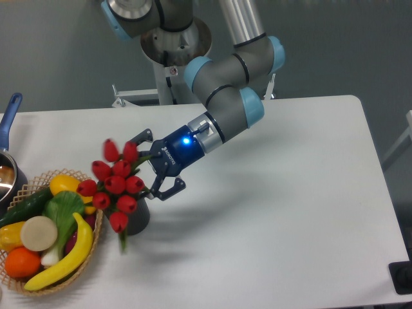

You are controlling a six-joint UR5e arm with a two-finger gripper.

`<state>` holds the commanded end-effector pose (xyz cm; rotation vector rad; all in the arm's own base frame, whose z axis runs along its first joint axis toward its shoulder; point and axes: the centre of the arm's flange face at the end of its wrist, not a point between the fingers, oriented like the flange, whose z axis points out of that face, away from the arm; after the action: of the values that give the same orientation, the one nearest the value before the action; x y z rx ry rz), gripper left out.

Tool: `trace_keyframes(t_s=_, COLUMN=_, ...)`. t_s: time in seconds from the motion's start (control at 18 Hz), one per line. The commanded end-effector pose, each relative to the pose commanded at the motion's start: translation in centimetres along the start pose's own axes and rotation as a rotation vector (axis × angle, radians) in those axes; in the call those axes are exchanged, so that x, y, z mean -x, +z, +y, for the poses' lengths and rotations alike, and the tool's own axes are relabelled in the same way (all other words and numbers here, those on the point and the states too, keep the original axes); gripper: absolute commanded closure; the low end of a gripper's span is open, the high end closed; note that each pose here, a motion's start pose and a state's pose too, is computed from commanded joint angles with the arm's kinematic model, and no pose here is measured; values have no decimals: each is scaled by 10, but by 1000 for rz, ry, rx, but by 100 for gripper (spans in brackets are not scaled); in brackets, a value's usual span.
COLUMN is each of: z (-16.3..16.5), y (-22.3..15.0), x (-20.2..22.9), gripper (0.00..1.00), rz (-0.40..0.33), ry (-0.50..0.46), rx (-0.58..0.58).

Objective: Insert the flowers into the vase
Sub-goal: 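Open the gripper to release the tulips in the vase, then withdraw the open gripper up and away from the tulips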

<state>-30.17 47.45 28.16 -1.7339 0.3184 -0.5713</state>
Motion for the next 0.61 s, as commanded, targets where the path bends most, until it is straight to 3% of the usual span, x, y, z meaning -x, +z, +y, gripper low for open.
trace_keyframes(t_s=0.17, z=3, y=-4, x=1, gripper=0, rz=-12, ry=2, rx=16)
trace_keyframes(t_s=0.33, z=12, y=-10, x=2, gripper=0, rz=-46, ry=1, rx=103)
trace_keyframes(t_s=0.61, z=4, y=-26, x=2, gripper=0, rz=-78, ry=12, rx=98)
